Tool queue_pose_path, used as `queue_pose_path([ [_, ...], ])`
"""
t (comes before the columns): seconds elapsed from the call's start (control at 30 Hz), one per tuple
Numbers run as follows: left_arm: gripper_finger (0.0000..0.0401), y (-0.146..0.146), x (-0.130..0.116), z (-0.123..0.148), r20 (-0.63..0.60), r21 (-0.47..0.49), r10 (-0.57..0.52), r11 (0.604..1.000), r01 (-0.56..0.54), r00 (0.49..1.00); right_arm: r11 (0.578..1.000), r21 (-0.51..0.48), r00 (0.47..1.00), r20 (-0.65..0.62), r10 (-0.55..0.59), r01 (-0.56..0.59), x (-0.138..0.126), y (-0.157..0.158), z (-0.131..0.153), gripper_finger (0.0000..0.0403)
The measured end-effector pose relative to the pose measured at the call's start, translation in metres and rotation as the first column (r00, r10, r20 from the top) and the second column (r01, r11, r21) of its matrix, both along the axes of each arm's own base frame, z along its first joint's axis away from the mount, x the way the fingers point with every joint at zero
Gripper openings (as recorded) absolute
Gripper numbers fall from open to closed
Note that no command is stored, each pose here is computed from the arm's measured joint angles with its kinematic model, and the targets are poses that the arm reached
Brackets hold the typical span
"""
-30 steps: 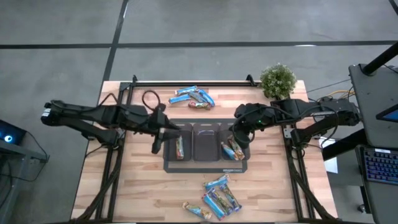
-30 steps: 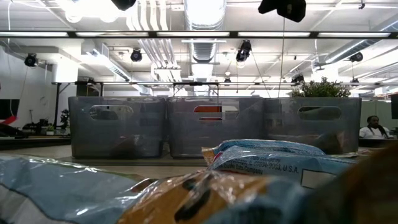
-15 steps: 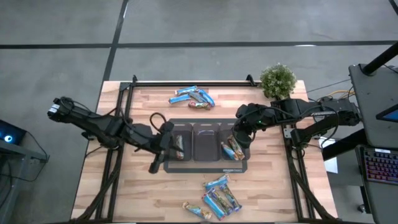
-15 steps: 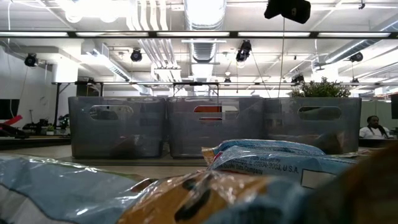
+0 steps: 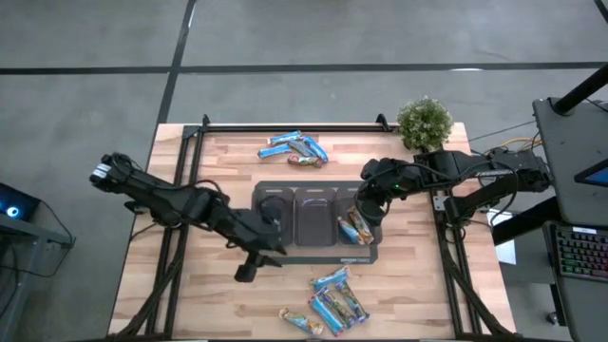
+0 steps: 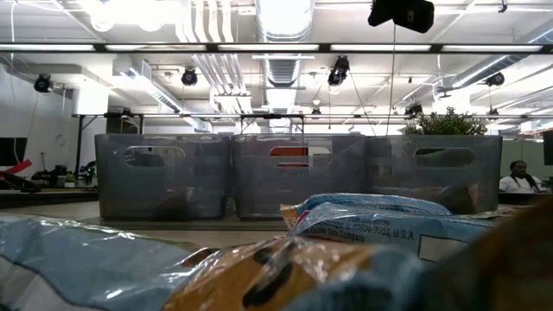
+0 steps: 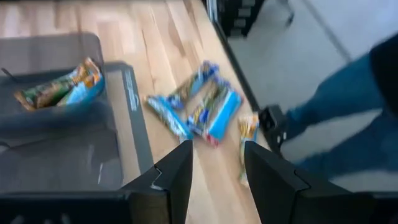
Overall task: Pick and place Granola Bars by type
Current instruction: Put the yellow granola bar into the right black bin
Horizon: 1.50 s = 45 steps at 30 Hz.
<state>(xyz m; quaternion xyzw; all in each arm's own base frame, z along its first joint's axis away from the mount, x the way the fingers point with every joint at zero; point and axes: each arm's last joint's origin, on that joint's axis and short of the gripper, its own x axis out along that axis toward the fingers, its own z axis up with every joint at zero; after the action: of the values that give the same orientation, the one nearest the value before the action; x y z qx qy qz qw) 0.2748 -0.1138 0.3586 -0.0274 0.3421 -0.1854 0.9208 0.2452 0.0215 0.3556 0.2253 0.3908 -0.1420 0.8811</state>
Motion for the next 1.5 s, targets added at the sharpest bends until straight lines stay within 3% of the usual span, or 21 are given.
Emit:
queue_pose_path([
  [0.23,0.0129,-0.011,0.014,0.007,-0.115,0.142,-0.148,0.976,0.163,0.982,1.0,0.004,1.0,-0.009,-0.015,0.015,-0.001,0.0,-0.001,0.0008],
  [0.43,0.013,-0.016,0.019,0.008,-0.136,0.12,-0.269,0.951,0.285,0.954,0.998,-0.008,0.998,-0.034,-0.056,0.056,-0.003,-0.001,-0.002,0.0008],
  [0.87,0.0239,-0.039,0.022,-0.002,-0.138,0.152,-0.245,0.952,0.265,0.96,0.999,-0.04,0.998,-0.049,-0.031,0.029,-0.004,-0.002,-0.003,0.0008],
  [1.07,0.0243,-0.066,0.029,-0.021,-0.16,0.164,-0.305,0.929,0.33,0.939,0.998,-0.066,0.998,-0.055,0.003,-0.006,-0.004,-0.002,-0.004,0.0008],
  [1.5,0.0242,-0.125,0.054,-0.08,-0.263,0.233,-0.315,0.896,0.377,0.912,0.997,-0.071,0.997,-0.073,0.008,-0.013,-0.004,-0.002,-0.007,0.0008],
])
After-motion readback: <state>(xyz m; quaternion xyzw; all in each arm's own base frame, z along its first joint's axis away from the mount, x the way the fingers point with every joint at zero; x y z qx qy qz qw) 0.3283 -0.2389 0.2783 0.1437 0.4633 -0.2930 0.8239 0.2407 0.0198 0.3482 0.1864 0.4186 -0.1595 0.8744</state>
